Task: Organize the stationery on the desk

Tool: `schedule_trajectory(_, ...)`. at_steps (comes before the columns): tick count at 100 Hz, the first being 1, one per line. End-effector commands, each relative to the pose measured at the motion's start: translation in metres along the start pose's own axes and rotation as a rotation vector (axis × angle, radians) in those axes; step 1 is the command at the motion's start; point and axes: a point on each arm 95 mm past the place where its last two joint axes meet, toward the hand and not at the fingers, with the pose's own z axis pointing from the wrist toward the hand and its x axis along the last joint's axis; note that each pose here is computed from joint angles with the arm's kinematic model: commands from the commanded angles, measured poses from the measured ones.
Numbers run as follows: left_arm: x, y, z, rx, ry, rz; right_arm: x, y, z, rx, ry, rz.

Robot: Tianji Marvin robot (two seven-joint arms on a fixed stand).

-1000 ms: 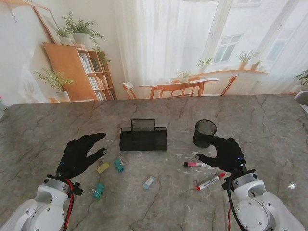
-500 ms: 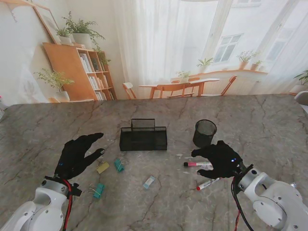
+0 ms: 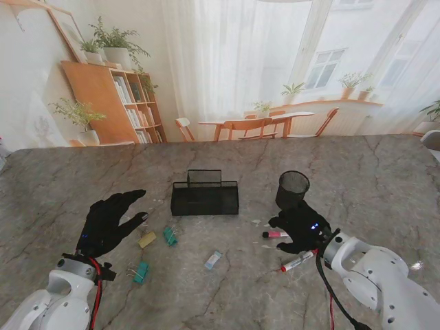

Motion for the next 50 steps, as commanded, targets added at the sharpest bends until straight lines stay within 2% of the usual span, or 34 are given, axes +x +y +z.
schedule_trajectory(1,0.002,0.001,-0.002,0.001,0.002,-0.01,-0.005,-0.005,0.004,0.036,-0.016,0.006)
schedule_trajectory(24,0.002,0.001,-0.001,-0.002,0.0,-0.011,-0.012,-0.018,0.022,0.1,-0.045,0.006)
schedule_trajectory(50,0.001,0.002,-0.001,-0.005,-0.001,-0.006,-0.017,-0.032,0.036,0.157,-0.034,0.025)
